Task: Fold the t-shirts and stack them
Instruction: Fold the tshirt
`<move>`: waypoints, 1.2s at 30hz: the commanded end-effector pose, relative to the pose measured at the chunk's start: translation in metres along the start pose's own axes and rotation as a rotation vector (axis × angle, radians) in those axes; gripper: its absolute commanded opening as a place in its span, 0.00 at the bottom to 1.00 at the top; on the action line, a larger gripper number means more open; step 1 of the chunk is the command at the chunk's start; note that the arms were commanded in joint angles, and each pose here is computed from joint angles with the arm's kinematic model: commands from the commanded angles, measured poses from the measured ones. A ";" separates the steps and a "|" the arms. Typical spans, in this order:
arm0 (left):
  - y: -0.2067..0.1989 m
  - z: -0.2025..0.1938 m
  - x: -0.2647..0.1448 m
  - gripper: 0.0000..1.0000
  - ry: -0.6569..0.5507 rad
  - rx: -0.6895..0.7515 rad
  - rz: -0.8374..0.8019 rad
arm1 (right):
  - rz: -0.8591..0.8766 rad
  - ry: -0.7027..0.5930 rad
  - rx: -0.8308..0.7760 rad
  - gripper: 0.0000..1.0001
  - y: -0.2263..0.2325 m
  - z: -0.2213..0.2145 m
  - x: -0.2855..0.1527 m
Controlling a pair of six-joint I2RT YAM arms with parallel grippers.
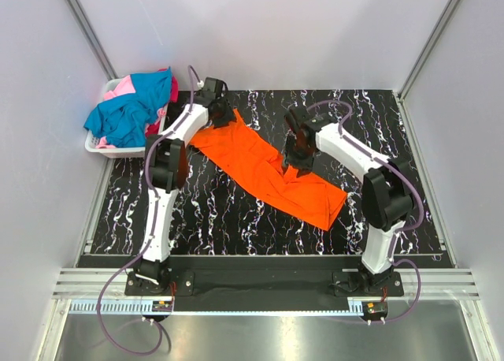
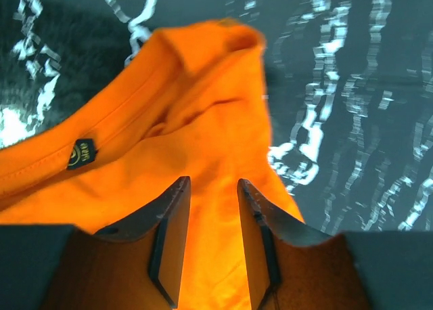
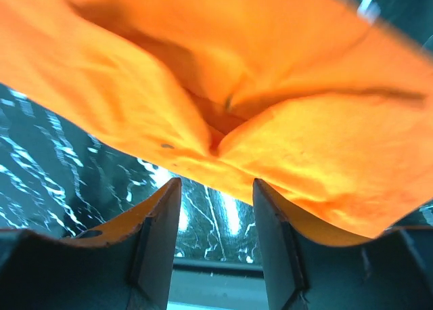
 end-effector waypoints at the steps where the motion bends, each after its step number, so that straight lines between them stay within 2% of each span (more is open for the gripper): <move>1: -0.055 0.044 -0.074 0.41 -0.159 0.088 -0.246 | -0.077 -0.165 -0.059 0.54 -0.006 0.021 -0.049; 4: -0.061 0.048 -0.107 0.44 -0.191 0.107 -0.265 | -0.113 -0.223 -0.082 0.57 -0.005 0.037 -0.056; 7: -0.056 0.034 -0.132 0.44 -0.143 0.079 -0.276 | -0.028 -0.241 -0.171 0.58 0.015 0.066 -0.053; 9: -0.039 0.010 -0.133 0.44 -0.066 0.062 -0.230 | 0.020 -0.180 -0.235 0.58 0.026 0.077 -0.027; 10: -0.041 0.002 -0.148 0.44 -0.061 0.064 -0.238 | 0.056 -0.166 -0.249 0.58 0.032 0.082 -0.024; 11: -0.036 -0.008 -0.153 0.44 -0.041 0.054 -0.217 | 0.087 -0.218 -0.270 0.58 0.041 0.099 -0.033; 12: -0.023 -0.031 -0.148 0.44 0.008 0.055 -0.175 | 0.120 -0.175 -0.278 0.58 0.048 0.104 -0.011; 14: -0.018 -0.047 -0.166 0.43 0.022 0.053 -0.160 | 0.195 -0.221 -0.288 0.58 0.060 0.128 -0.020; 15: -0.006 -0.065 -0.163 0.43 0.060 0.055 -0.117 | 0.246 -0.157 -0.295 0.58 0.065 0.130 0.008; 16: -0.001 -0.071 -0.166 0.43 0.071 0.042 -0.102 | 0.303 -0.203 -0.312 0.57 0.074 0.142 -0.006; 18: 0.011 -0.091 -0.172 0.42 0.150 0.039 -0.105 | 0.397 -0.154 -0.335 0.55 0.083 0.145 0.024; 21: 0.020 -0.114 -0.174 0.38 0.255 0.047 -0.122 | 0.517 -0.178 -0.377 0.48 0.096 0.154 0.041; 26: 0.023 -0.137 -0.173 0.37 0.339 0.094 -0.135 | 0.672 -0.139 -0.407 0.40 0.107 0.147 0.066; 36: -0.015 -0.185 -0.164 0.37 0.533 0.219 -0.257 | 0.733 -0.203 -0.440 0.43 0.114 0.159 0.086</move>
Point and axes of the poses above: each gripper's point midway between its finger pads, its own x axis out along the fingers, its own y axis along the line the jaws close on, z = x × y, the point moved 7 cm from there along -x, back along the fingers, and after that the axes turned 13 degrees about -x, right-handed, at the moved point
